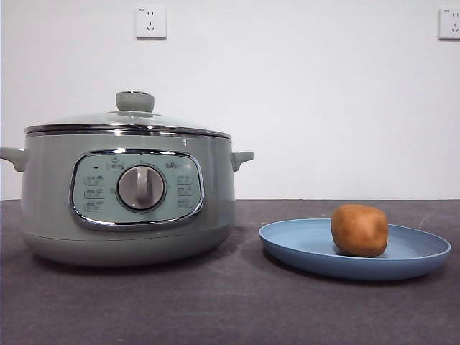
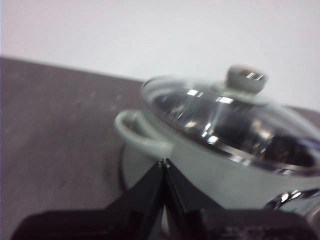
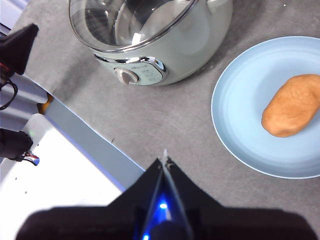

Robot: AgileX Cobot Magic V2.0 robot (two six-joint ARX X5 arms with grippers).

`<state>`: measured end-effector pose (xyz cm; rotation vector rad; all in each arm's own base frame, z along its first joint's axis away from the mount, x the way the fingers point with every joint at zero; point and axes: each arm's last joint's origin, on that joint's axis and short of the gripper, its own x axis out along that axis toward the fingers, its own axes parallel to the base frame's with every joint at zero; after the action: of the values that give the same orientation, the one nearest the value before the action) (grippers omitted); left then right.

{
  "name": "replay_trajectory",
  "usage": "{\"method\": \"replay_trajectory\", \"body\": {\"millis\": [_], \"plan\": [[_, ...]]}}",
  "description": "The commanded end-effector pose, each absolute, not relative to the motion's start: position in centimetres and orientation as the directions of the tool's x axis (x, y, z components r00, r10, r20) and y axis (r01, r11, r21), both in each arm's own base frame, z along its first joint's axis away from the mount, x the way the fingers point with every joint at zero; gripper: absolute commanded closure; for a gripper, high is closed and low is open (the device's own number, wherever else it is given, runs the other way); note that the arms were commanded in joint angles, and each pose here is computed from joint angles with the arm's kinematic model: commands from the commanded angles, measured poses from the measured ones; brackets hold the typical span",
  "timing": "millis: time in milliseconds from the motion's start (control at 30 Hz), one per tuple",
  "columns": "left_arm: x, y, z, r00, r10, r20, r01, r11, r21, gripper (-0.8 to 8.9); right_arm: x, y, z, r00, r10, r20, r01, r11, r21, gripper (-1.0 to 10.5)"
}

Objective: Take the potato out from the steamer,put the potato on the plate,close the lid

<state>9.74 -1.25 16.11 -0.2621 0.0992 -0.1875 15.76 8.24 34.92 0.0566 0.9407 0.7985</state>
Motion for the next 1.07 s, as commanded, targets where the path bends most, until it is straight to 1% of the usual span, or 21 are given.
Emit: {"method": "replay_trajectory", "body": {"millis": [33, 167, 1067], "plan": [[9.78, -1.05, 15.24, 0.979, -0.161, -0.127, 0.122, 0.954, -0.274, 8.17, 15.77, 8.28, 34.99, 0.334, 0.635, -0.696, -0.595, 0.715, 0.367, 9.5], [9.66, -0.87, 14.45, 0.969, -0.132, -0.208, 0.072, 0.959, -0.273, 8.17, 15.77, 8.28, 34.99, 0.335, 0.635, -0.696, -0.594, 0.716, 0.367, 9.5], [9.67, -0.84, 14.54, 0.972, -0.123, -0.198, 0.067, 0.960, -0.271, 8.17, 15.77, 8.28, 34.99, 0.334, 0.635, -0.696, -0.595, 0.715, 0.367, 9.5]]}}
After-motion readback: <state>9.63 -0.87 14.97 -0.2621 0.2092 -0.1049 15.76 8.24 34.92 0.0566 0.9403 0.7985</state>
